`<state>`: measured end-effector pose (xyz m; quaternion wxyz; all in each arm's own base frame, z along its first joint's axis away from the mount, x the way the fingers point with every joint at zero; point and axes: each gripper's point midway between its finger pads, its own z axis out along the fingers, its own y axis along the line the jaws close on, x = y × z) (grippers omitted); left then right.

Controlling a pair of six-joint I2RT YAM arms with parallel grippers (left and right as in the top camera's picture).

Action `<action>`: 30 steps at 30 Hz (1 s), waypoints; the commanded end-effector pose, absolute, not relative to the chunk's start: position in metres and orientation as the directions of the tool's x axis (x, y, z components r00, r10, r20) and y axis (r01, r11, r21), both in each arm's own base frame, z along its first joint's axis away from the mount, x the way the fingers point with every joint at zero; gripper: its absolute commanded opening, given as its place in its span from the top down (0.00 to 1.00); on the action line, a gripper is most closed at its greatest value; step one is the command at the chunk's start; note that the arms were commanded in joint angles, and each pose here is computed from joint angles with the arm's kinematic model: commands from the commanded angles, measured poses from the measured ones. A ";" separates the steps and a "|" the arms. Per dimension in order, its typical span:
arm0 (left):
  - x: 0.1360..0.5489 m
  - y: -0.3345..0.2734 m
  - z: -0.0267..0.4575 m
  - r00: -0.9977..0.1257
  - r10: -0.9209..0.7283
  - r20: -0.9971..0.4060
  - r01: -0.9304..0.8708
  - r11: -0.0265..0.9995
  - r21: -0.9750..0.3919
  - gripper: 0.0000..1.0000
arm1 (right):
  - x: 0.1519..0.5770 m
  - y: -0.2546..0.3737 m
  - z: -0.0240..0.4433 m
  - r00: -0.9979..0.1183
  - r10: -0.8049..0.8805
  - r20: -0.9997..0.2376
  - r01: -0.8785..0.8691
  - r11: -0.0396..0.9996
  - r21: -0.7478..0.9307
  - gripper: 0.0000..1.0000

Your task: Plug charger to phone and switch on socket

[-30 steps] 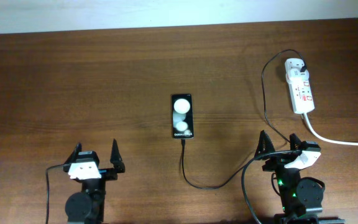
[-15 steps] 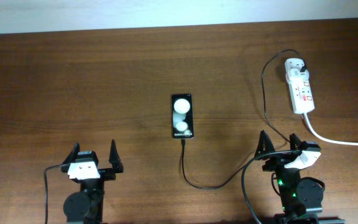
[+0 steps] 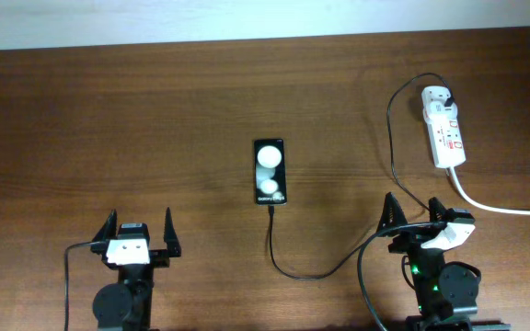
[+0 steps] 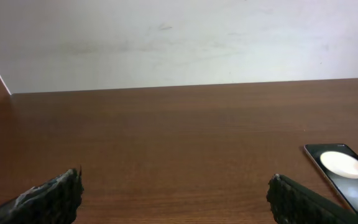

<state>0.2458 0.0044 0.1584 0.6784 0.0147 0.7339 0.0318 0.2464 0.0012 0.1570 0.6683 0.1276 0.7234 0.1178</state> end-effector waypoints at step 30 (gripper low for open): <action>0.246 0.003 0.156 -0.080 0.084 -0.993 -0.011 0.996 0.085 0.01 | 0.246 0.001 0.155 -0.081 -0.023 -0.996 -0.002 1.000 -0.023 0.02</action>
